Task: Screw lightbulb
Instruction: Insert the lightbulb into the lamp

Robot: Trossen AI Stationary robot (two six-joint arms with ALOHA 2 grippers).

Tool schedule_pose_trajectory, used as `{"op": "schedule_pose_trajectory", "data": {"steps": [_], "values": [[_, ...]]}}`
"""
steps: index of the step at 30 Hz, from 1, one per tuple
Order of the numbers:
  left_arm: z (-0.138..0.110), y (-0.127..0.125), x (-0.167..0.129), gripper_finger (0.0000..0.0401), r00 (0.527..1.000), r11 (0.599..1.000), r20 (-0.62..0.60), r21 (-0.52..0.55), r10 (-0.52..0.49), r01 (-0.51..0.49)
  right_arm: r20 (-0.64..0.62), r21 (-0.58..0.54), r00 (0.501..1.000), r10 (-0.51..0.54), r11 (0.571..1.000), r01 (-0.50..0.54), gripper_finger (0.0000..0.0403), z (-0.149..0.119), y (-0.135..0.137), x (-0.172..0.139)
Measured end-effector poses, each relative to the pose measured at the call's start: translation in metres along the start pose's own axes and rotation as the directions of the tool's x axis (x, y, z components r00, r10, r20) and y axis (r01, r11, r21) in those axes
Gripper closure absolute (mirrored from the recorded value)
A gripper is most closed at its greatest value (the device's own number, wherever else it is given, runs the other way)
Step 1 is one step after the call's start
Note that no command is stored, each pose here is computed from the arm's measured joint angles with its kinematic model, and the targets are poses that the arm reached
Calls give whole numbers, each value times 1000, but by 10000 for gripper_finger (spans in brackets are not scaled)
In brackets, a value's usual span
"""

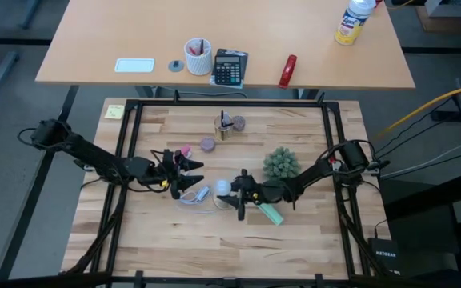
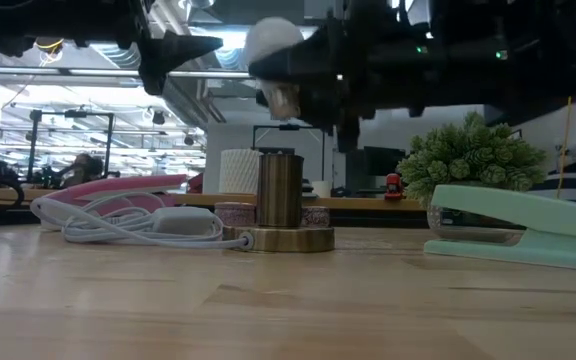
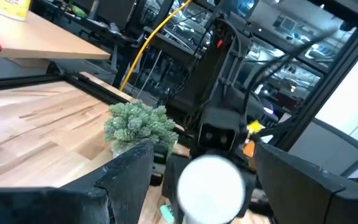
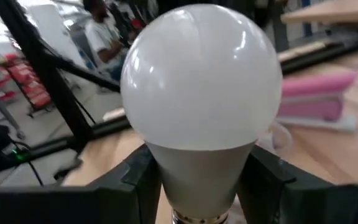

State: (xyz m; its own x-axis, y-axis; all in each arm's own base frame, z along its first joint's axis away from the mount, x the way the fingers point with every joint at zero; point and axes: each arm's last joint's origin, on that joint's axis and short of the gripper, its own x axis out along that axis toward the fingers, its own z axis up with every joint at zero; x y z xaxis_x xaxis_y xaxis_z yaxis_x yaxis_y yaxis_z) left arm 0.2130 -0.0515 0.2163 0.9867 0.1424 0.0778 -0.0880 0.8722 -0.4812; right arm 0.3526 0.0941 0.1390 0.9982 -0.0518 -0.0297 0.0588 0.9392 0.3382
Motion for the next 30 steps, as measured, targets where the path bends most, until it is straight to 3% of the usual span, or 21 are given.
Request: {"op": "schedule_pose_trajectory", "data": {"steps": [16, 23, 30], "values": [[9, -6, 3, 132, 999, 1000, 49, -4, -24, 24, -50, -75, 994, -95, 993, 91, 235, -5, -11, 2], [18, -12, 8, 132, 997, 998, 78, 58, -25, 21, -44, -101, 996, -78, 992, 73, 235, -10, -15, 4], [20, -7, 11, 132, 995, 999, 94, 40, 13, -17, 7, -70, 1000, 2, 998, -2, 235, -27, -18, 7]]}}
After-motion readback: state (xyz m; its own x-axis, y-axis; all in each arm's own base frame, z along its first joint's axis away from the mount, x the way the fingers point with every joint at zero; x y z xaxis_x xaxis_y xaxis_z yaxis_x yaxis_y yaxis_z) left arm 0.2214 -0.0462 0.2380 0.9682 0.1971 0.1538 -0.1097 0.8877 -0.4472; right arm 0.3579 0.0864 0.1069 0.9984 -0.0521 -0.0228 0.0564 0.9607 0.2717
